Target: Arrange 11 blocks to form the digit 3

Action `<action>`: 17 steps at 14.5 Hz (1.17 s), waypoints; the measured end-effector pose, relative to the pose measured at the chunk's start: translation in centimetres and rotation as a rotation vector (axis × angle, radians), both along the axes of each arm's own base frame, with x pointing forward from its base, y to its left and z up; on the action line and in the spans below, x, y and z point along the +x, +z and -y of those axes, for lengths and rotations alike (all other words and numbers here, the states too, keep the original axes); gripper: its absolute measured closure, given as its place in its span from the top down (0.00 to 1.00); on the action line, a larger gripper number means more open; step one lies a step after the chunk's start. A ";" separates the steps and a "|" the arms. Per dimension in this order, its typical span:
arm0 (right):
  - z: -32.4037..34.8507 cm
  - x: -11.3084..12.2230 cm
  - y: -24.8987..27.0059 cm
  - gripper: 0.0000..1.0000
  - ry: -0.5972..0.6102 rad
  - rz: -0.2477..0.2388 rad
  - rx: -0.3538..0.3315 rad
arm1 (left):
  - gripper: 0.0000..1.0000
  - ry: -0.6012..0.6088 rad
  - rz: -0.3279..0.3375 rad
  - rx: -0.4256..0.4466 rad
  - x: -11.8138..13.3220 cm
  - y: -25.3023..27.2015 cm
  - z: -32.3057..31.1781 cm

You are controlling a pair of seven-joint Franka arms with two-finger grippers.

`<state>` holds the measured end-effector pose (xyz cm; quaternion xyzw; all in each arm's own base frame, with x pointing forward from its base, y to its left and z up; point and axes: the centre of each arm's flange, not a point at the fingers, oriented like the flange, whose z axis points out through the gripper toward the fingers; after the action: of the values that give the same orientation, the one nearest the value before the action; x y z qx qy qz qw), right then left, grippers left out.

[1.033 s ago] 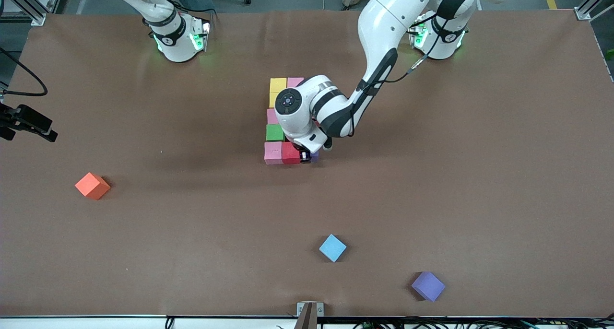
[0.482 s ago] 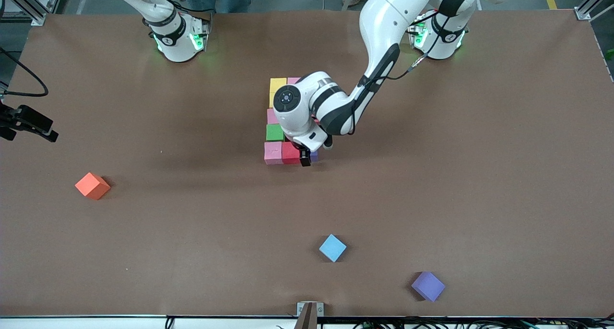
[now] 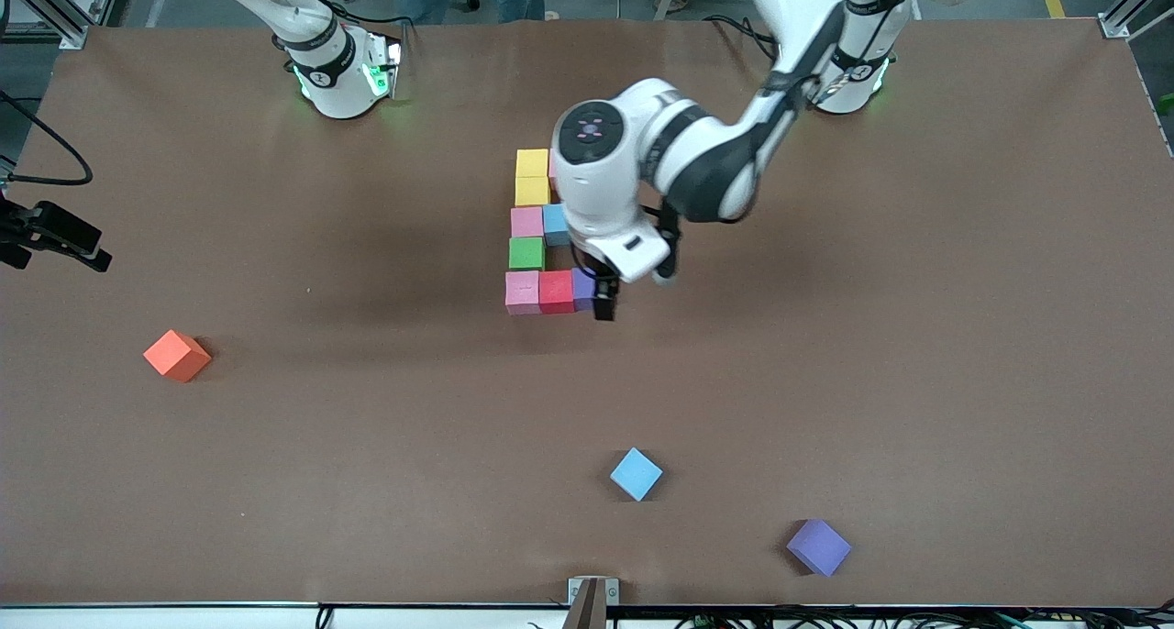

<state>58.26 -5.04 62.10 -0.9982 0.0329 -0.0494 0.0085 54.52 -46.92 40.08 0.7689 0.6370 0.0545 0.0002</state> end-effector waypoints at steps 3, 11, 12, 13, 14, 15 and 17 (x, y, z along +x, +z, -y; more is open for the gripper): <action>0.0 0.0 0.0 1.00 0.000 0.000 0.000 | 1.00 -0.103 -0.003 0.017 5.9 3.4 -9.4; -0.1 -0.6 -0.4 1.00 0.002 -0.052 0.005 | 1.00 -0.408 -0.003 0.012 11.1 11.4 -28.8; -0.1 -0.6 -0.4 1.00 0.002 -0.056 0.005 | 1.00 -0.456 -0.006 0.009 10.9 12.1 -30.9; -0.1 -0.6 -0.4 1.00 0.002 -0.056 0.005 | 1.00 -0.512 -0.009 0.009 10.6 12.7 -32.6; -0.1 -0.6 -0.3 1.00 0.002 -0.055 0.005 | 1.00 -0.577 -0.014 0.013 10.1 13.1 -34.1; -0.1 -0.6 -0.3 1.00 0.002 -0.055 0.005 | 1.00 -0.644 -0.019 0.019 9.6 13.6 -35.6; -0.1 -0.6 -0.3 1.00 0.002 -0.054 0.005 | 1.00 -0.766 -0.031 0.036 8.1 14.4 -38.5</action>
<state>57.61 -4.92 61.84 -0.9992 0.0321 -0.0223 0.0102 62.63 -8.38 54.50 0.9520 0.3022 0.0497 -0.0026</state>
